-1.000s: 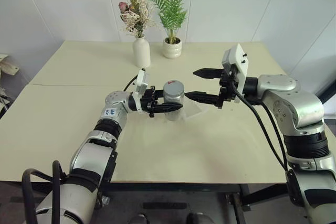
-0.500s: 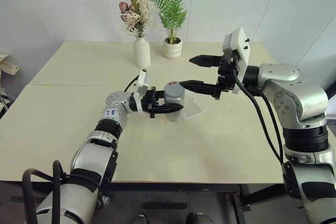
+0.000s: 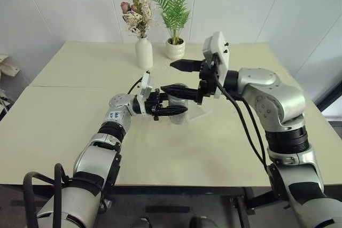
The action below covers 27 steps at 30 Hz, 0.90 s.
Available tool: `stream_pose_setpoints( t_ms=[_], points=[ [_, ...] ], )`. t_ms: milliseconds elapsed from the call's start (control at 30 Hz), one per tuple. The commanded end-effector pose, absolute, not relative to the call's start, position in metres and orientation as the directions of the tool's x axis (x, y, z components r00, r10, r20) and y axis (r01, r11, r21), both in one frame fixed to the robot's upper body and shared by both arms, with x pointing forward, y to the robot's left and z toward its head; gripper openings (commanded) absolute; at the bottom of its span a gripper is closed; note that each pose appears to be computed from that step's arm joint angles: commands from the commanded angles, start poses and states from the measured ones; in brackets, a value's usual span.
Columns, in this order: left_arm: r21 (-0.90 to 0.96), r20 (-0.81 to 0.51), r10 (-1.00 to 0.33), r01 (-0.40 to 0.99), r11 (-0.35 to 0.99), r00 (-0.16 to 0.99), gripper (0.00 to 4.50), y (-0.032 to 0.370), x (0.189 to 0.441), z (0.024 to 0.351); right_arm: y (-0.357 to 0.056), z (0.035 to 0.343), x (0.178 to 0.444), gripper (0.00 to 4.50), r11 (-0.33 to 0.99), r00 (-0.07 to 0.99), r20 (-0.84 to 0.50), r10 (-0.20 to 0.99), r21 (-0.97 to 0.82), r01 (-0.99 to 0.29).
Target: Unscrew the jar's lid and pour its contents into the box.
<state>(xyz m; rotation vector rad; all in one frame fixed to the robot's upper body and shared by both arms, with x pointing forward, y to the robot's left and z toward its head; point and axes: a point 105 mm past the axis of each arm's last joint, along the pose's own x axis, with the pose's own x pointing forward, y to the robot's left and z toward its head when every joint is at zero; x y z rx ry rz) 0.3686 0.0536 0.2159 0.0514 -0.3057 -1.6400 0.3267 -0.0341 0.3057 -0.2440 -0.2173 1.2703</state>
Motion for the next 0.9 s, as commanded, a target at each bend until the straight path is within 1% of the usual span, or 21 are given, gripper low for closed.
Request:
stream_pose_setpoints(
  t_ms=[33,600,900],
  points=[
    [0.294,0.142,-0.965,0.94,-0.173,-0.222,2.18,0.052,0.356,0.227,-0.031,0.308,0.326,4.44,0.275,0.276,0.043,0.96,-0.325,-0.905],
    [0.301,0.144,-0.963,0.937,-0.177,-0.229,2.18,0.051,0.355,0.228,-0.035,0.29,0.339,4.44,0.294,0.307,0.006,0.952,-0.306,-0.905],
    [0.299,0.144,-0.963,0.938,-0.178,-0.229,2.18,0.051,0.355,0.227,-0.038,0.29,0.342,4.44,0.303,0.317,0.005,0.948,-0.307,-0.902]
  ],
)
